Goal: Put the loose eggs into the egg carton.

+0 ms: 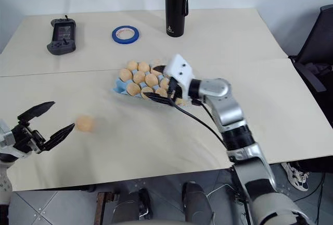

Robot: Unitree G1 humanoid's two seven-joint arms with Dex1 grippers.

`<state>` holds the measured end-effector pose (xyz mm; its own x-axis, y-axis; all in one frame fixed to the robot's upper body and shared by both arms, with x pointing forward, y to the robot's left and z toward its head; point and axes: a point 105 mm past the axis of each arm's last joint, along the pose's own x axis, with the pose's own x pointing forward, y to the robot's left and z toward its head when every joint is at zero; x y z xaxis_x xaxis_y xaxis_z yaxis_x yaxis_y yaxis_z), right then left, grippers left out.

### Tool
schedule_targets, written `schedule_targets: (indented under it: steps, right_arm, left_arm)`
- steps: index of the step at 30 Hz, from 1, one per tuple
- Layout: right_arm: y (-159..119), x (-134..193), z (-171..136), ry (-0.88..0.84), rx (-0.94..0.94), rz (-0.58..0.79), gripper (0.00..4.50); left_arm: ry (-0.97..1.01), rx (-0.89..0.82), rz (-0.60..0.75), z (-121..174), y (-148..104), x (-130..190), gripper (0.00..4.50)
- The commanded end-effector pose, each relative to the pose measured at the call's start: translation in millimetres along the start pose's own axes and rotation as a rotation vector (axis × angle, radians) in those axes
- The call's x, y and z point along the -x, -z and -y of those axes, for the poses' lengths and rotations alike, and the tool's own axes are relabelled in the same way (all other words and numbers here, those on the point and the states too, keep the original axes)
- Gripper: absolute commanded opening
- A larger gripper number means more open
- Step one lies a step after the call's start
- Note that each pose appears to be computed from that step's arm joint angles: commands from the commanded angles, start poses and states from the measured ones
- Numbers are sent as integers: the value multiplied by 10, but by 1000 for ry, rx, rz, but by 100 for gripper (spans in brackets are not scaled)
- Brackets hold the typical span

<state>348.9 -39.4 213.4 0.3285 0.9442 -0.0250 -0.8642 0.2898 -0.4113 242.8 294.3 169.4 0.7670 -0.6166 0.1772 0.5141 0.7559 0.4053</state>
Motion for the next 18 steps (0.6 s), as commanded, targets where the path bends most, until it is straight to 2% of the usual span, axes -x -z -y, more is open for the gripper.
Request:
schedule_targets:
  steps: [1, 4, 10, 18]
  right_arm:
    - [-14, 294, -188, -109, -3, 23, 449]
    - [111, 516, -319, -166, -73, -8, 449]
    - [305, 835, -337, -113, -183, -29, 449]
    - [425, 1053, -290, -46, -240, -83, 449]
  left_arm:
    - [-139, -47, 8, -11, -110, 35, 450]
    - [-238, -47, 5, 46, -118, 73, 450]
    - [-389, -18, -33, 238, -65, 208, 450]
    - [-526, 71, -92, 490, 29, 351, 450]
